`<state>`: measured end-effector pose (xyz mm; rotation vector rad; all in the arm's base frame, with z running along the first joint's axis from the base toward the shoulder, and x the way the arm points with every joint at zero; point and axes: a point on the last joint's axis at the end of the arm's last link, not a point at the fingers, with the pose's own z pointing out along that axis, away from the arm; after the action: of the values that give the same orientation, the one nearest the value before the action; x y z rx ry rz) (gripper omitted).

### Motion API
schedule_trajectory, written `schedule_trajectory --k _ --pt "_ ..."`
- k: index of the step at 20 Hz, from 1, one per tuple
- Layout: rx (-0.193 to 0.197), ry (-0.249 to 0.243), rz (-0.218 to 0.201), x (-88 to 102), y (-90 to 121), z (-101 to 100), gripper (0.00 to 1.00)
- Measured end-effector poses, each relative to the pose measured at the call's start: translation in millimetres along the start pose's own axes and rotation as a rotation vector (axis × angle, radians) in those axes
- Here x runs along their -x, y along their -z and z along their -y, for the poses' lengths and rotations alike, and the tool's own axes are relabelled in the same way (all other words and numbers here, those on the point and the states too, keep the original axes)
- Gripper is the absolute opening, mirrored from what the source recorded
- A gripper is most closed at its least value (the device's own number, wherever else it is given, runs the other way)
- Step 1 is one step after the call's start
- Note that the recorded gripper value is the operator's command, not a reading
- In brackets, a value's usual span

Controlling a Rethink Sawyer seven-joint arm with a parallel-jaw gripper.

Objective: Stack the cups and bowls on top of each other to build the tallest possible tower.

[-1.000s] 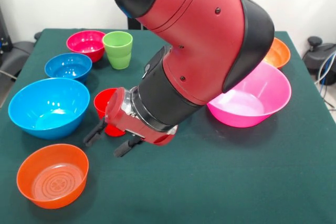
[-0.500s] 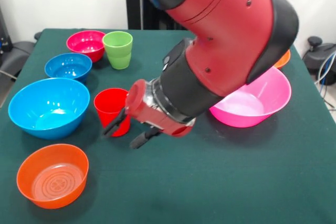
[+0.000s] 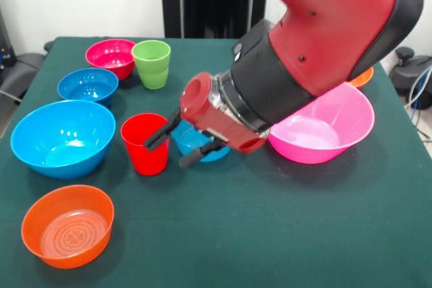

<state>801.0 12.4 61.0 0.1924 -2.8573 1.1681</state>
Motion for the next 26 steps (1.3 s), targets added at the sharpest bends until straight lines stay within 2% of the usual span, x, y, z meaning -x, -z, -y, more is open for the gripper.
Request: schedule_trajectory --k 3,7,12,18,22,23,26 --pt "-0.015 0.002 -0.005 -3.4 7 3 1.0" --pt "-0.044 0.008 -0.043 -16.3 29 6 1.0" --pt "-0.055 0.012 -0.1 -30.8 48 4 1.0" --pt "-0.054 0.018 -0.174 -50.9 74 -4 1.0" --pt "-0.039 0.018 -0.222 -60.7 91 -14 1.0" --pt "-0.029 0.012 -0.241 -64.9 101 -23 1.0" --pt "-0.015 -0.005 -0.253 -67.8 113 -33 1.0"
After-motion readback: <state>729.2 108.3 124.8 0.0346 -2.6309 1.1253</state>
